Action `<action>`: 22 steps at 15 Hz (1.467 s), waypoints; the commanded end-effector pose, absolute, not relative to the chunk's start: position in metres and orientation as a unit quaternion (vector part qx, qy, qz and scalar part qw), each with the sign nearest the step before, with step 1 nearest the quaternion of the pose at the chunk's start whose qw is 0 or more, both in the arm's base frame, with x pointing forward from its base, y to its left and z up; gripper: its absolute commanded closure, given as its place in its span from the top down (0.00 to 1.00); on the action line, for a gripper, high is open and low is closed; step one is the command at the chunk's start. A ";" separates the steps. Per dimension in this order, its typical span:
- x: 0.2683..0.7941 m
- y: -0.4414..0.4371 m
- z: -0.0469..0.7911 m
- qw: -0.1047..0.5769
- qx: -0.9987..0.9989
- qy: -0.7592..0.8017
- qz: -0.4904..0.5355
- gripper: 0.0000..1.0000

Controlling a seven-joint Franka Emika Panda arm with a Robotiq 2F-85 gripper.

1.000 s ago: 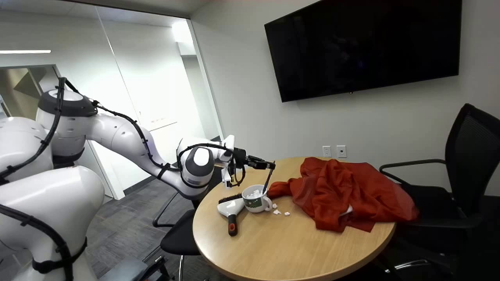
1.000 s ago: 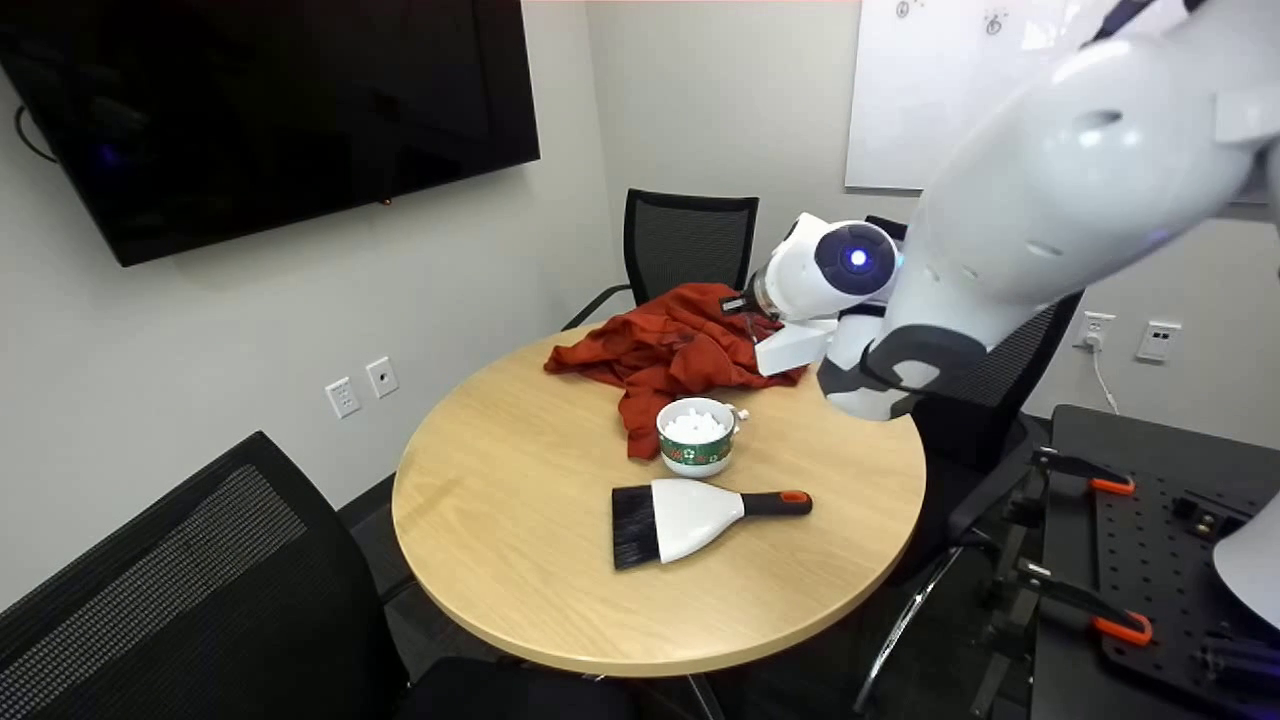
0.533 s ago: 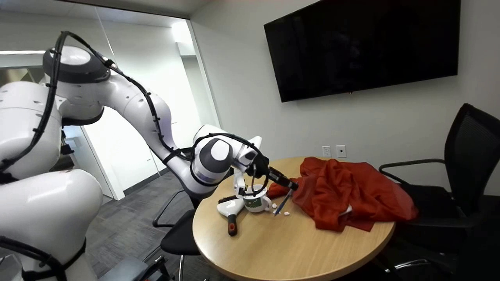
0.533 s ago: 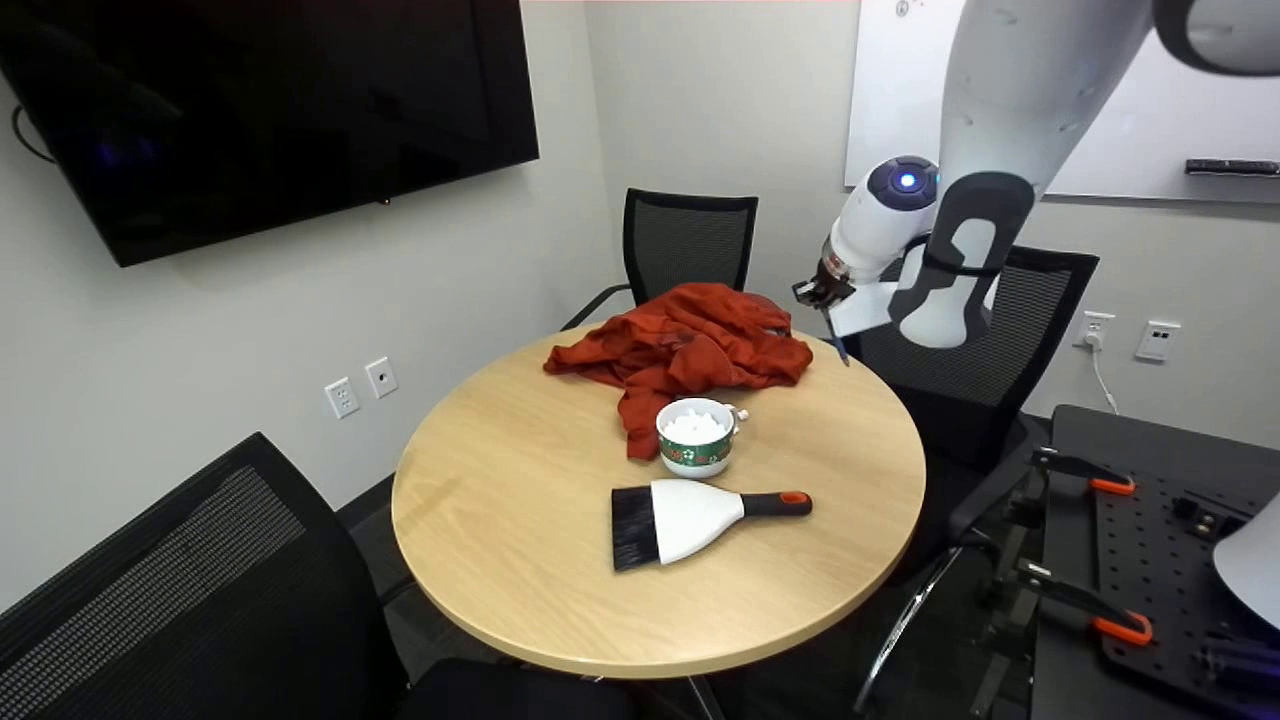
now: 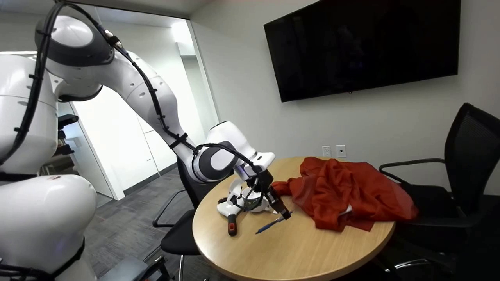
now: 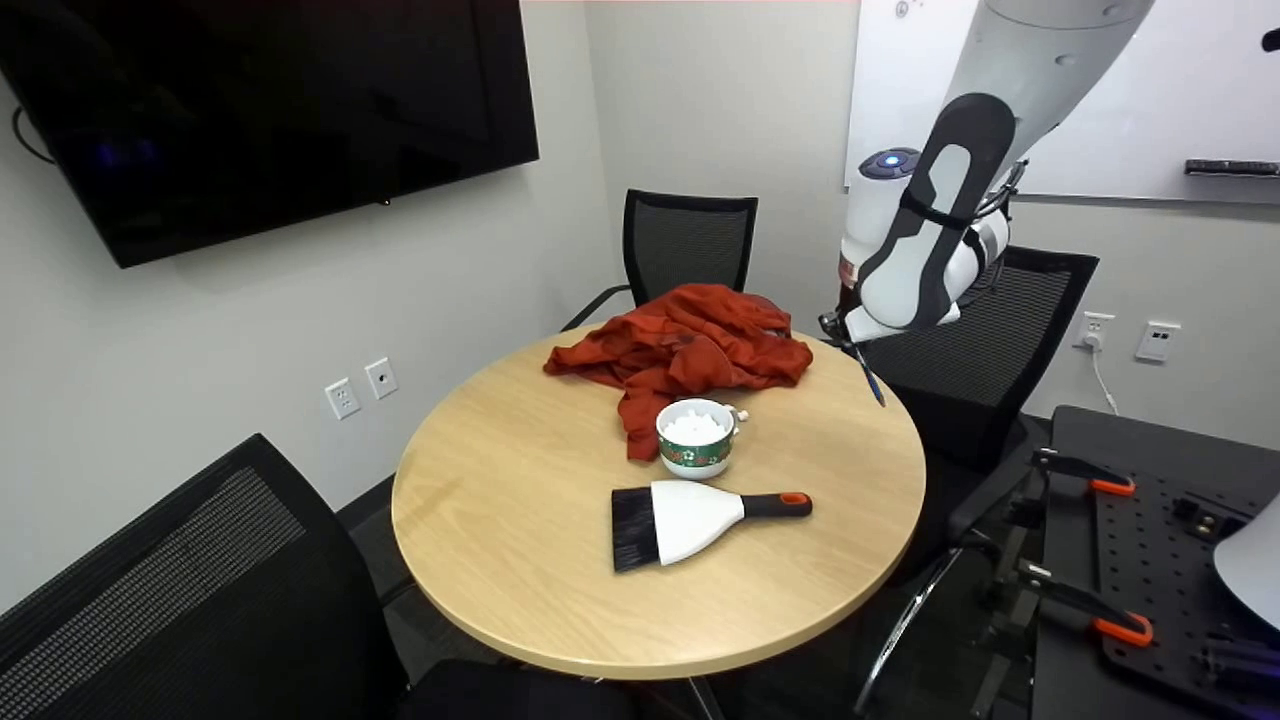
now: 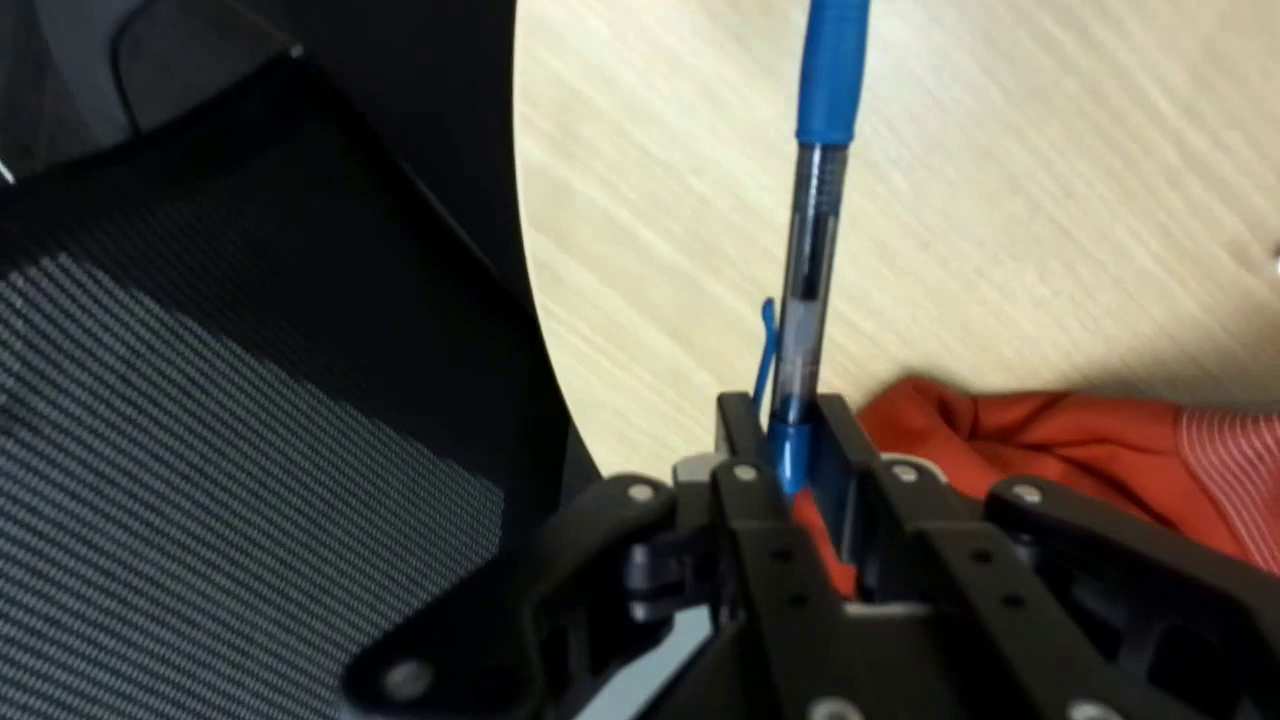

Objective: Use the pen to stir in the pot

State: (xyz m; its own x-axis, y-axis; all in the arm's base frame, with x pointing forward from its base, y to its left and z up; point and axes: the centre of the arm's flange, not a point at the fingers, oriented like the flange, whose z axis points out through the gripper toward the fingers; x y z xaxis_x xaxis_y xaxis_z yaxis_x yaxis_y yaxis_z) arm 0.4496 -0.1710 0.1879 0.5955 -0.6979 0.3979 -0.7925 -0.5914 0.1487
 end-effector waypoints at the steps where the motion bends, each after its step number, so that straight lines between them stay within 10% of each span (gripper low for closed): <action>1: 0.458 -0.167 0.174 0.097 0.877 -0.463 0.082 0.04; 11: 0.468 -0.167 0.137 0.033 0.835 -0.545 0.067 0.04; 12: 0.469 -0.167 0.136 0.035 0.833 -0.547 0.070 0.42; 21: 0.476 -0.160 0.129 0.043 0.841 -0.536 0.066 0.99; 22: 0.472 -0.164 0.131 0.042 0.845 -0.530 0.058 0.85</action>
State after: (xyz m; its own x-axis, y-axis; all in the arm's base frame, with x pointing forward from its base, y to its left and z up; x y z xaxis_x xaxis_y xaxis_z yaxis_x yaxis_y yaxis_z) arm 0.4722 -0.1638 0.1306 0.4311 -0.8909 0.1431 -0.9007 -0.4344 0.0090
